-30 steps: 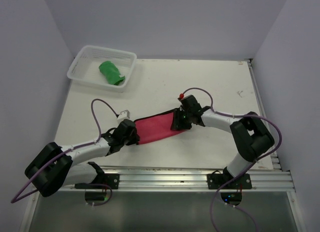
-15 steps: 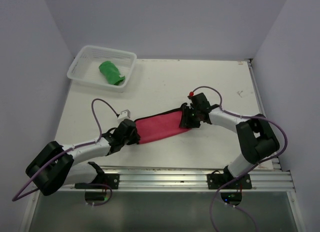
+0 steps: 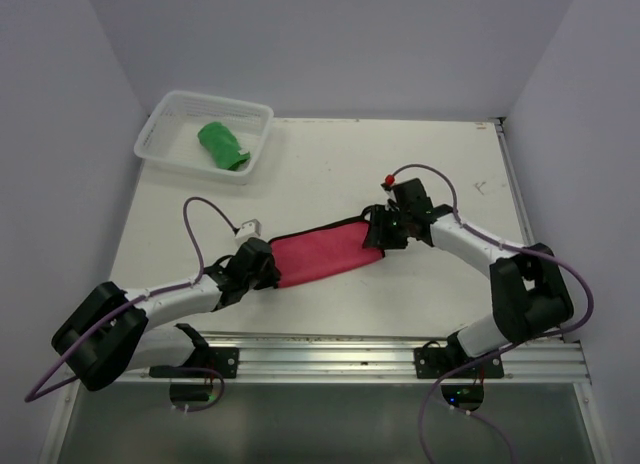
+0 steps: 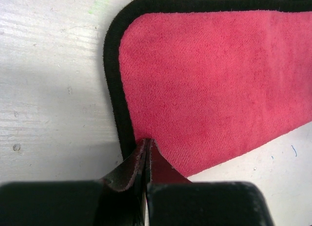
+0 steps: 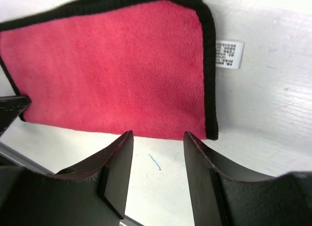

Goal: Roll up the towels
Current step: Fold the towel

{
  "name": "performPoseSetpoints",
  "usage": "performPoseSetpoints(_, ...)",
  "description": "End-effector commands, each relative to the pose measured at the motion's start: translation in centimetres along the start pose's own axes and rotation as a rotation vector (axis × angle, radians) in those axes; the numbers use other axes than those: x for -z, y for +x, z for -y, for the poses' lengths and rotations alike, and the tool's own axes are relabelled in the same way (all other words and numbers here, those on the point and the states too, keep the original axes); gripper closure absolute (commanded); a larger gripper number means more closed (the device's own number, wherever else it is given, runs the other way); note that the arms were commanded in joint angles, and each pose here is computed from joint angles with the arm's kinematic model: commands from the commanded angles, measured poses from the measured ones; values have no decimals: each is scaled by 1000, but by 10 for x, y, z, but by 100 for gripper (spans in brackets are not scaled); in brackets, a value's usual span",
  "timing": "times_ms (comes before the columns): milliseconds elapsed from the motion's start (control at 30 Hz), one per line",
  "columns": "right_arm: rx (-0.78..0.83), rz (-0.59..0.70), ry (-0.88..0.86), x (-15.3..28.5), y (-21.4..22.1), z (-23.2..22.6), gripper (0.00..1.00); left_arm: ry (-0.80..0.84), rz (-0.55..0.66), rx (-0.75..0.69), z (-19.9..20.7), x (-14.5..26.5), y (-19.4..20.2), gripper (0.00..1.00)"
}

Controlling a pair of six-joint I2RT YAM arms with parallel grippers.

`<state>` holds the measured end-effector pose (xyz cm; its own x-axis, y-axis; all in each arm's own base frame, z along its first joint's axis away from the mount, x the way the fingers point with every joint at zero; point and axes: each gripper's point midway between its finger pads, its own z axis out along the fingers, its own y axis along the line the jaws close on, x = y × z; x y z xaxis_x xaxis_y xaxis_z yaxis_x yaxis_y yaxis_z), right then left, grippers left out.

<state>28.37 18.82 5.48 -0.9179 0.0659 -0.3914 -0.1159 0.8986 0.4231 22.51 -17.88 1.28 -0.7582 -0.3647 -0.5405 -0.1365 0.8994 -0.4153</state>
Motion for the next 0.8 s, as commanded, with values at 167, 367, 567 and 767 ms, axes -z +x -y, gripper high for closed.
performPoseSetpoints(167, 8, 87, 123, 14, -35, 12, 51, -119, -92, -85, -32, 1, 23, 100)
performPoseSetpoints(367, -6, 56, 176, -11, -33, 28, 53, -118, -93, -94, -29, 2, 21, 100)
performPoseSetpoints(567, -6, 2, 198, -30, -15, 43, 58, -121, -87, -96, -30, 2, 20, 100)
performPoseSetpoints(767, 78, -25, 309, -31, 9, 56, 64, -118, -80, -97, -29, 1, 18, 100)
